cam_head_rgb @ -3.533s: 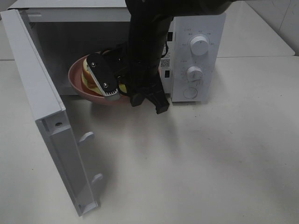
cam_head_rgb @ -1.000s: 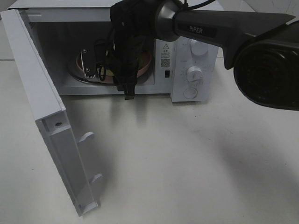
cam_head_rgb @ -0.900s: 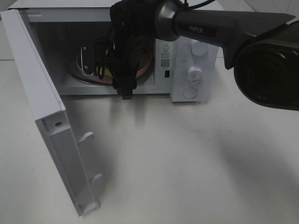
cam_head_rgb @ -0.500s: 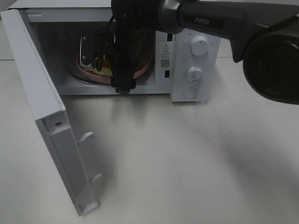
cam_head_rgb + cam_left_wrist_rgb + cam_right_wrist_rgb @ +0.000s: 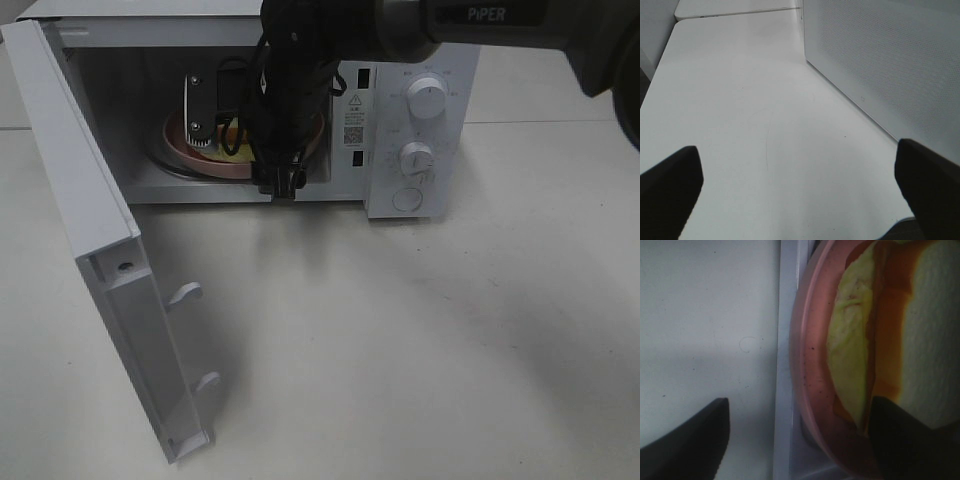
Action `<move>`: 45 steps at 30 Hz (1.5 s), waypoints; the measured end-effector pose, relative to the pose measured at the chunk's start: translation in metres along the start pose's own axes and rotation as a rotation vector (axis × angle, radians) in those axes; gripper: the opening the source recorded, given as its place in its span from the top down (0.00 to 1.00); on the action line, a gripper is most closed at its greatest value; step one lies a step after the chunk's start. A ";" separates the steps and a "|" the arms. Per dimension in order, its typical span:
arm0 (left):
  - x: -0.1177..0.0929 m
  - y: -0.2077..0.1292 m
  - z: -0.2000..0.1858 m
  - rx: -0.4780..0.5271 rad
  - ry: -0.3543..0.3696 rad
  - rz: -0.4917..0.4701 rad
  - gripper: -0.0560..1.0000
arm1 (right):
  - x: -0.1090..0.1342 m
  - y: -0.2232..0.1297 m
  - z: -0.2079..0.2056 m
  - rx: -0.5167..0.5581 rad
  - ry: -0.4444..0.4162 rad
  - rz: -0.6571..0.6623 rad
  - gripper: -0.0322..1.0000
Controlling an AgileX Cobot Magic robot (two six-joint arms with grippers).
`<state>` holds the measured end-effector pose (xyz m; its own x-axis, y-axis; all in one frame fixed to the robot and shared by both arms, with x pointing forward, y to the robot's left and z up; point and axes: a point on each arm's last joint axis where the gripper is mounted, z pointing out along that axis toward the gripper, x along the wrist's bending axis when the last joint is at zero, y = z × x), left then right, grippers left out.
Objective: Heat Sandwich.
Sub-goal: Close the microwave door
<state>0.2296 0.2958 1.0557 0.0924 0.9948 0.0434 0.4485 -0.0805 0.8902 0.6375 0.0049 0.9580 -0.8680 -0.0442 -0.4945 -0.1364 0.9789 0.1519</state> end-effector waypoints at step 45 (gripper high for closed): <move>0.000 0.000 0.000 0.000 0.000 0.000 0.01 | 0.103 -0.077 -0.110 -0.044 -0.003 0.320 0.22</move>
<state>0.2296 0.2958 1.0557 0.0924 0.9948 0.0434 0.4485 -0.0805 0.8902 0.5059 -0.0969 0.9900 -0.8690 0.2650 -0.4178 0.1225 0.9334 0.3373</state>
